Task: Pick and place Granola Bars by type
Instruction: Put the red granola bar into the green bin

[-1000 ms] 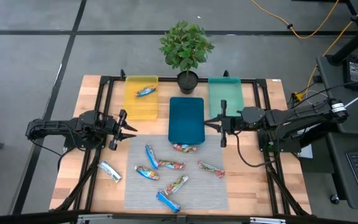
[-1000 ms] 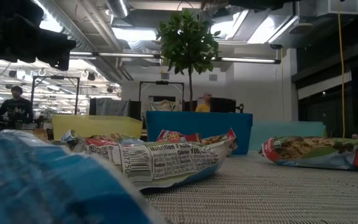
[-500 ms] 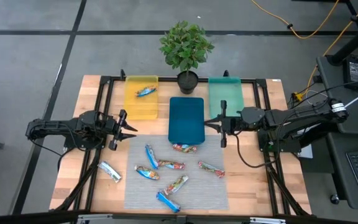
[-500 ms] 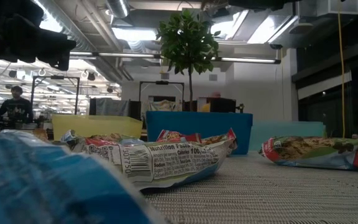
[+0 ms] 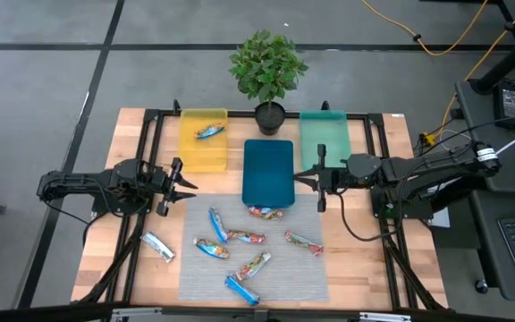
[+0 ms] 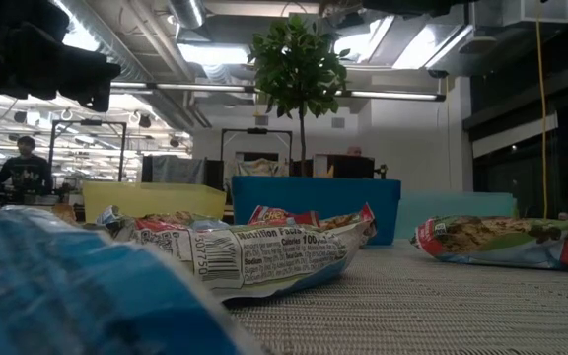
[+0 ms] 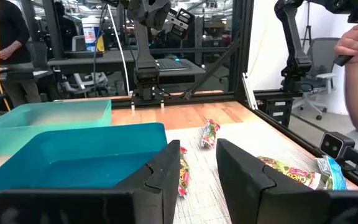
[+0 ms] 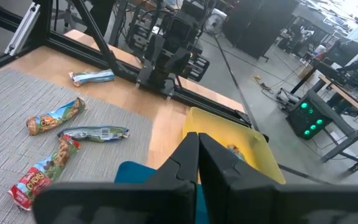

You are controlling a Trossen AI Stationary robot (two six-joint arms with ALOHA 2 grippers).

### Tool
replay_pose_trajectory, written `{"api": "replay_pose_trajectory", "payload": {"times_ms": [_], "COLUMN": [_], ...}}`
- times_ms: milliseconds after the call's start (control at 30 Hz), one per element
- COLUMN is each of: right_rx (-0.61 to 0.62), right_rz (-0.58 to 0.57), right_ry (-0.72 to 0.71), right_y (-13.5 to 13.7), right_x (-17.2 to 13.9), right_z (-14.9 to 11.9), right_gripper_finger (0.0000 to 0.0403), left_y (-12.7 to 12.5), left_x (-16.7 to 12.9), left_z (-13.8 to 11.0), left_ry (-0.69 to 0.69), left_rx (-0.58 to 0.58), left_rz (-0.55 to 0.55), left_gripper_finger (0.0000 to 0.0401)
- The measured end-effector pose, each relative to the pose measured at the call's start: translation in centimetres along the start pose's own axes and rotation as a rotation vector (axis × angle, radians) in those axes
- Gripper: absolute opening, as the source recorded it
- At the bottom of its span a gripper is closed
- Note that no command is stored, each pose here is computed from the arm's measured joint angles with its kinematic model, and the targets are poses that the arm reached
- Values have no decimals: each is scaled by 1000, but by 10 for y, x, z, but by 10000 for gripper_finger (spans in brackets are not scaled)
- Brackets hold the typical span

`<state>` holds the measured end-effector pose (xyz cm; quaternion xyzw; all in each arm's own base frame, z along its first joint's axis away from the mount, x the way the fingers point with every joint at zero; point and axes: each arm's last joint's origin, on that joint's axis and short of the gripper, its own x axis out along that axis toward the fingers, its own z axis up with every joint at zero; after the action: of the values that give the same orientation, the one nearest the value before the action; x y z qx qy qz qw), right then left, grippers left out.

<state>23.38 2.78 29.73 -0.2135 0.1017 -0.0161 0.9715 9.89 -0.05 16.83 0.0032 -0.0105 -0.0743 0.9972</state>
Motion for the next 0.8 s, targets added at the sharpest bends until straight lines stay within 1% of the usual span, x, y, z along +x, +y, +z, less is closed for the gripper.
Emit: {"api": "replay_pose_trajectory", "payload": {"times_ms": [133,333,500,700,733,800], "right_rx": [8,4,4,-18,-12,44], "right_rz": [22,110,189,206,208,211], "right_ry": [4,25,32,61,66,83], "right_y": [2,9,16,21,22,24], "right_x": [2,12,21,30,31,35], "right_z": [-1,-8,-14,-20,-21,-24], "right_gripper_finger": [14,14,14,14,14,14], "left_y": [0,0,0,0,0,0], "left_x": [0,0,0,0,0,0], "left_z": [0,0,0,0,0,0], "left_ry": [0,0,0,0,0,0], "left_rx": [0,0,0,0,1,0], "left_rz": [0,0,0,0,0,0], "left_gripper_finger": [98,93,96,99,99,97]}}
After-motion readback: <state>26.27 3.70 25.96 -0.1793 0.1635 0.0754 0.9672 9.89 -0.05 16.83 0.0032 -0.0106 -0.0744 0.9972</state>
